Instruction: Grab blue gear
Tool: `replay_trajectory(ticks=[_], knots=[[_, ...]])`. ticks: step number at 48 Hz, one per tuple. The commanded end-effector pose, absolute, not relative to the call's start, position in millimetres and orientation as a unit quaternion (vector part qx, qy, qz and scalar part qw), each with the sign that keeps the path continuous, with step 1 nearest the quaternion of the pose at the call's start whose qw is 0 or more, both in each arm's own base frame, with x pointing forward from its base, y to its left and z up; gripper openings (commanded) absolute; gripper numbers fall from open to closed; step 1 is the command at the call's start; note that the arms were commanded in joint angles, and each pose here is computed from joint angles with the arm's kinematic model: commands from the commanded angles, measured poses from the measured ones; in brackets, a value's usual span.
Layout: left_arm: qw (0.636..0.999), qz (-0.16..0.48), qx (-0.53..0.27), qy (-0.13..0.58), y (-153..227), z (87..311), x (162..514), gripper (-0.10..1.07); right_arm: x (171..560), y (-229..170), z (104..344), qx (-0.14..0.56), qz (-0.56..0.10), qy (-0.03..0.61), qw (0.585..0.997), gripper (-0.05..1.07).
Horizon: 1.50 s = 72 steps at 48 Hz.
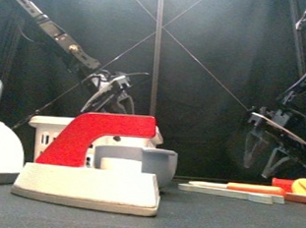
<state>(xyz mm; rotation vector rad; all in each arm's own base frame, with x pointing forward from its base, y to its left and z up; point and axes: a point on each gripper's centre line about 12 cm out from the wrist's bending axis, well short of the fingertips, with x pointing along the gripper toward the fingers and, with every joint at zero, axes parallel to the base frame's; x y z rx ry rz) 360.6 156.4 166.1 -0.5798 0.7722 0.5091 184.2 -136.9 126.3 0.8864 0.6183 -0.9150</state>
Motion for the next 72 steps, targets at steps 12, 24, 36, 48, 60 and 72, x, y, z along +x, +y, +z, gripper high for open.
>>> replay_trajectory(ticks=[12,24,36,48,60,72], knots=[[0.832,0.253,-0.257,0.422,175,191,379,0.93,193,-137,126,0.404,-0.411,0.289,0.764,0.92],[0.776,0.358,-0.231,0.465,191,189,371,0.93,200,-135,123,0.402,-0.402,0.296,0.767,0.92],[0.761,0.403,-0.271,0.430,191,181,382,0.95,203,-135,121,0.396,-0.396,0.304,0.771,0.92],[0.745,0.396,-0.322,0.429,186,164,395,0.95,205,-132,117,0.391,-0.391,0.315,0.771,0.92],[0.733,0.399,-0.339,0.434,190,150,402,0.95,210,-128,112,0.388,-0.384,0.327,0.771,0.92],[0.722,0.401,-0.343,0.448,190,136,405,0.95,216,-126,111,0.380,-0.374,0.337,0.776,0.92]])
